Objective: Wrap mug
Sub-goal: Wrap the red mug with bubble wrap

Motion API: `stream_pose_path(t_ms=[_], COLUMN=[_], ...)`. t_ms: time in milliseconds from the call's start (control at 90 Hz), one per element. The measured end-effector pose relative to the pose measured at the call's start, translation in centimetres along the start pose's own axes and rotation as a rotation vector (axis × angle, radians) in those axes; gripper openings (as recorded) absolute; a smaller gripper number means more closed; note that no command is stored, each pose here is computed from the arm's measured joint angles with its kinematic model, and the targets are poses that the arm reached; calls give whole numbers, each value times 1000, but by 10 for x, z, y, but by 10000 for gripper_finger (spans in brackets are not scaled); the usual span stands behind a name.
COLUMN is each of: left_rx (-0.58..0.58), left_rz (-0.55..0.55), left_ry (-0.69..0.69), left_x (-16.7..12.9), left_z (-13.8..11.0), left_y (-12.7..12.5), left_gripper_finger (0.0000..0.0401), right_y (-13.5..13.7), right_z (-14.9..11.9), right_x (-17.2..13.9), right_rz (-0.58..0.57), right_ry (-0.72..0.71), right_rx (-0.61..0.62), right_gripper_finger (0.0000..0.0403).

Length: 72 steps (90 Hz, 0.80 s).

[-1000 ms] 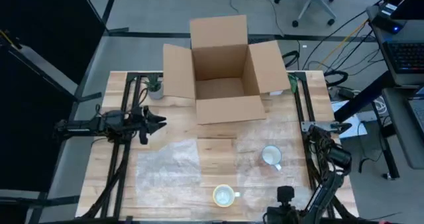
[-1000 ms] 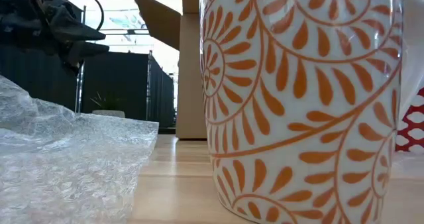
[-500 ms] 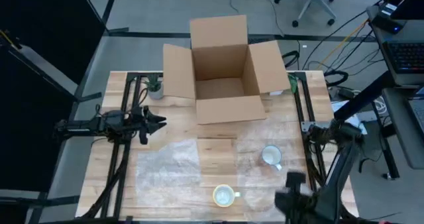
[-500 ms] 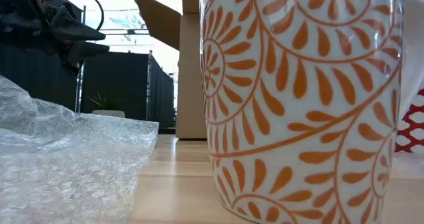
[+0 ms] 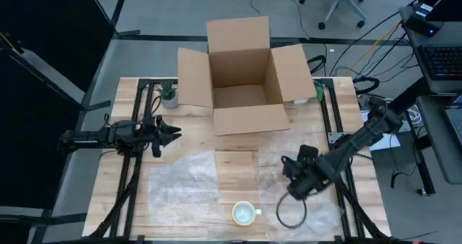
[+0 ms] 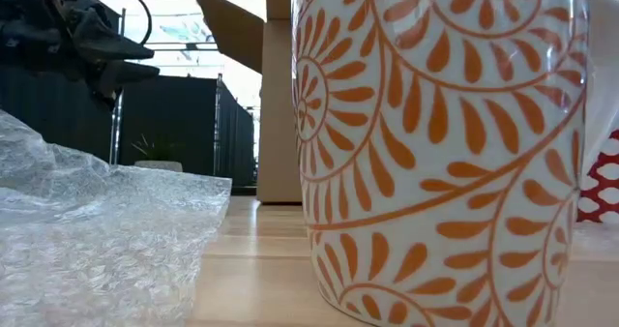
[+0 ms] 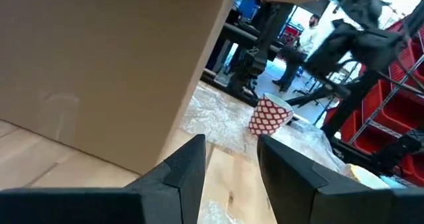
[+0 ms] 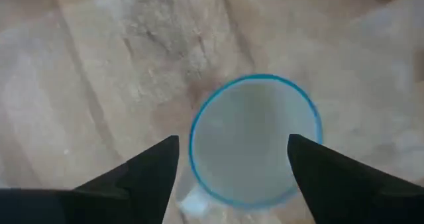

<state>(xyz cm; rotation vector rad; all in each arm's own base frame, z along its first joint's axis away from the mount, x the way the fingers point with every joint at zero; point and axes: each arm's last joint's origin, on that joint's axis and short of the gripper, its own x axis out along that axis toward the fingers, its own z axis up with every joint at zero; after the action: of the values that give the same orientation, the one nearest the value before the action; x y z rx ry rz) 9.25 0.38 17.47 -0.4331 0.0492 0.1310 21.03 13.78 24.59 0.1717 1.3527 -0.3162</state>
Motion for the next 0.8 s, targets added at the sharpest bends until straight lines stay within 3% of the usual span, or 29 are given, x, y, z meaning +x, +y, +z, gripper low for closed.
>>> stream_pose_path(t_ms=[511,644,800], left_rx=[4,3,3], left_rz=[17,19,20], left_ry=[35,35,34], left_x=[0,0,0], left_z=[-3,-3,-3], left_y=[2,2,2], left_gripper_finger=[127,127,127], right_y=[-14,-14,-14], right_z=[-22,-23,-24], right_x=[66,67,67], right_rz=[-6,7,12], right_ry=[14,31,36], right_rx=[-20,-19,-43], right_gripper_finger=[256,205,104])
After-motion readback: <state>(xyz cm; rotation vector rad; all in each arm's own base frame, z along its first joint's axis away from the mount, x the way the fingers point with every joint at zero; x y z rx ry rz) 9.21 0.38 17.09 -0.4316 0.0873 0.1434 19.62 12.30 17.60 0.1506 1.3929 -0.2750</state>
